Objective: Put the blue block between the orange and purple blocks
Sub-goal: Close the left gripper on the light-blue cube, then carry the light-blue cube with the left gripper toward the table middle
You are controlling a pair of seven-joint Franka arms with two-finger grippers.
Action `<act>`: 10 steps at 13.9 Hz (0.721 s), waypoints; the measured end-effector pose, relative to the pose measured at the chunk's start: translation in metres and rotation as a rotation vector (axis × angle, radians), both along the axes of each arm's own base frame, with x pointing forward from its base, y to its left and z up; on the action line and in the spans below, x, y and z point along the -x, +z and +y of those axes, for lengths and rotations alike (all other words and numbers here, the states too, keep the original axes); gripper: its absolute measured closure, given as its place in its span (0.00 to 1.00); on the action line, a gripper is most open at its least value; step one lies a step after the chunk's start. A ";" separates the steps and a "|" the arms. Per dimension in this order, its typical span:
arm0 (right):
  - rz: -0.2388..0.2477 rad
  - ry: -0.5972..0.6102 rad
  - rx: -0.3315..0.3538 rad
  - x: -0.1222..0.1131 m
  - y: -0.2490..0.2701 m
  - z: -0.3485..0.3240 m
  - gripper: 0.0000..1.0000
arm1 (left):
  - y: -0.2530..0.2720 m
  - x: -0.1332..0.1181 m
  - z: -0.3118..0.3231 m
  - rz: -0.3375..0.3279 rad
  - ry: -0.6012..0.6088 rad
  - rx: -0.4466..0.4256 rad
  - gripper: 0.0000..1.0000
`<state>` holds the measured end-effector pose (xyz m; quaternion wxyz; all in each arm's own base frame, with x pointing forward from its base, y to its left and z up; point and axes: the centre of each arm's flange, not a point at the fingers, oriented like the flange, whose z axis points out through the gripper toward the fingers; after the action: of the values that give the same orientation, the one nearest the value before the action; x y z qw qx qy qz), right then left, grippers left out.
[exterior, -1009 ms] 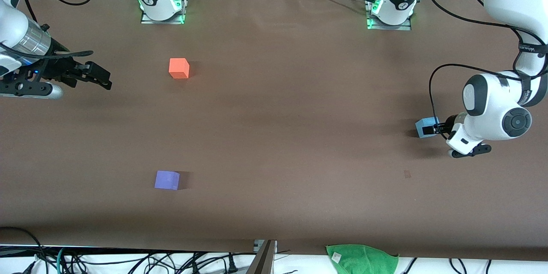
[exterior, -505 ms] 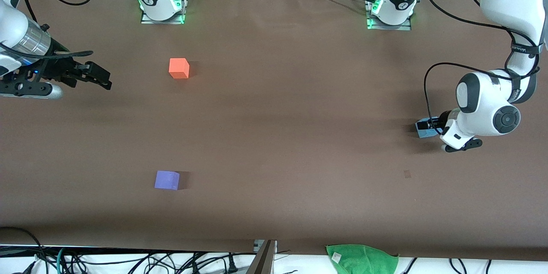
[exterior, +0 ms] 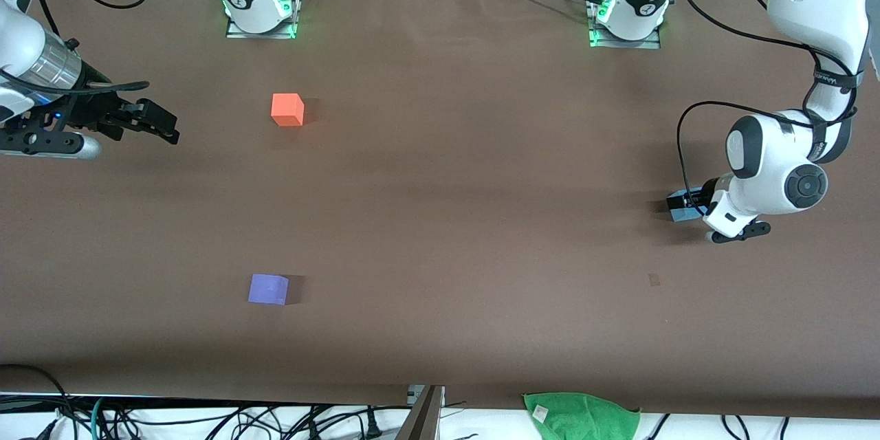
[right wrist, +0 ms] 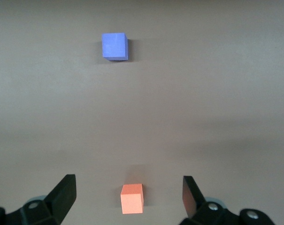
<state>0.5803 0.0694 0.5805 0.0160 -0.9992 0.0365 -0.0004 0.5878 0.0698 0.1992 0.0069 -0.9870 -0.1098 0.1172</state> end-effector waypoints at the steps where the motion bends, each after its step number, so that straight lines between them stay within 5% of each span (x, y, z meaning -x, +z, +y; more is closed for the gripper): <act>1: 0.000 0.000 0.000 0.000 0.000 0.000 0.00 | -0.001 0.000 0.001 -0.007 0.000 -0.001 0.00; 5: 0.000 0.000 0.000 0.000 0.000 0.000 0.00 | -0.001 0.001 0.005 -0.014 0.001 0.000 0.40; 10: 0.000 -0.002 0.000 0.000 0.000 -0.001 0.00 | 0.004 -0.006 0.000 -0.039 -0.010 0.001 0.44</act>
<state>0.5805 0.0684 0.5806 0.0160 -0.9992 0.0374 -0.0006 0.5933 0.0701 0.2036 0.0046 -0.9897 -0.1047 0.0980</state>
